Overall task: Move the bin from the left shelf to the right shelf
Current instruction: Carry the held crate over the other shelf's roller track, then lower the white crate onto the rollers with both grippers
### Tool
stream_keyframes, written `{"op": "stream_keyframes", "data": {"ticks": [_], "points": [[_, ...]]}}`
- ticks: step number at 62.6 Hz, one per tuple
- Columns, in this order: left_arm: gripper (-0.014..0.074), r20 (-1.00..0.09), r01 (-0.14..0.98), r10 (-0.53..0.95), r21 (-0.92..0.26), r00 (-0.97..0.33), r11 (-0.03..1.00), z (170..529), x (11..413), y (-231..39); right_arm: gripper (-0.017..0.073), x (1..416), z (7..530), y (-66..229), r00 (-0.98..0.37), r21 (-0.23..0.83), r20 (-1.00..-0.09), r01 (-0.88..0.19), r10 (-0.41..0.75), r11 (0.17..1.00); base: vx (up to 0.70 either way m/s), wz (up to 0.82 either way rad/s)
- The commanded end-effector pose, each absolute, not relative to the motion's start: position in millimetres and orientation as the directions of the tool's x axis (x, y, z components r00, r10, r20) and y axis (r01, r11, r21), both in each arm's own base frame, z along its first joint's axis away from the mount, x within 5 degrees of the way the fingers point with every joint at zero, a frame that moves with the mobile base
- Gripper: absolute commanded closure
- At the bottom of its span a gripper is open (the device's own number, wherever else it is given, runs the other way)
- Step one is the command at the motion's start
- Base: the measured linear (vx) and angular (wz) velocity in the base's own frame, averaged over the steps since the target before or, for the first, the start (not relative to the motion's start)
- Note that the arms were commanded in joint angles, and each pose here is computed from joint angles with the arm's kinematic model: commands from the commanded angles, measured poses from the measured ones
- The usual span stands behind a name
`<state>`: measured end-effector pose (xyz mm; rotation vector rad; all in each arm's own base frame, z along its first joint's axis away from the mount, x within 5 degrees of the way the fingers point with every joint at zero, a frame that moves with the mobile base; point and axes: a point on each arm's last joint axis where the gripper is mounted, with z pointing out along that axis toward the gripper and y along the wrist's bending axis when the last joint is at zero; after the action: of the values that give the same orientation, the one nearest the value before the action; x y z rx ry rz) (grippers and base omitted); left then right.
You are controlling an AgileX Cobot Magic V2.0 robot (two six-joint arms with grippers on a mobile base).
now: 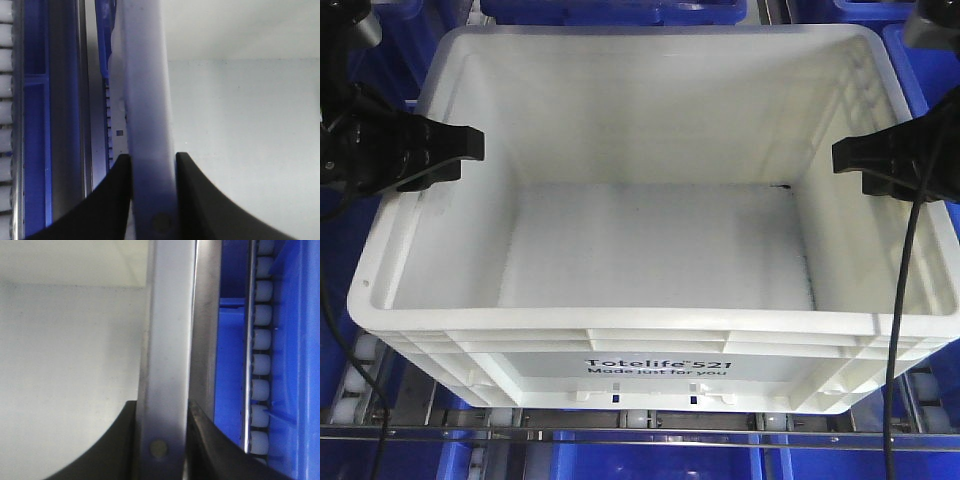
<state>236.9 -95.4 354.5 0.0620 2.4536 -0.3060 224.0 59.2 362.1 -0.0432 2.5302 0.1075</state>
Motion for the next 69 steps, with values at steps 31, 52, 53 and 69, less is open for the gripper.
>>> {"op": "stream_keyframes", "data": {"ticks": [31, 52, 53, 69], "points": [[0.0521, -0.743, 0.166, -0.043, -0.205, -0.668, 0.965, 384.2, 232.8, -91.4, 0.0559, 225.2, 388.1, 50.8, -0.705, 0.02, -0.709, -0.059, -0.027, 0.998, 0.01, -0.02], [0.0521, -0.743, 0.166, -0.043, -0.205, -0.668, 0.965, 384.2, 232.8, -91.4, 0.0559, 225.2, 388.1, 50.8, -0.705, 0.02, -0.709, -0.059, -0.027, 0.998, -0.03, 0.02], [0.0521, -0.743, 0.166, -0.043, -0.205, -0.668, 0.965, 384.2, 232.8, -91.4, 0.0559, 225.2, 388.1, 50.8, -0.705, 0.02, -0.709, -0.059, -0.027, 0.998, -0.04, 0.03], [0.0521, -0.743, 0.166, -0.044, -0.206, -0.668, 0.964, 384.2, 232.7, -91.5, 0.0559, 225.2, 388.1, 50.8, -0.705, 0.02, -0.709, -0.059, -0.027, 0.998, -0.02, 0.02]]}}
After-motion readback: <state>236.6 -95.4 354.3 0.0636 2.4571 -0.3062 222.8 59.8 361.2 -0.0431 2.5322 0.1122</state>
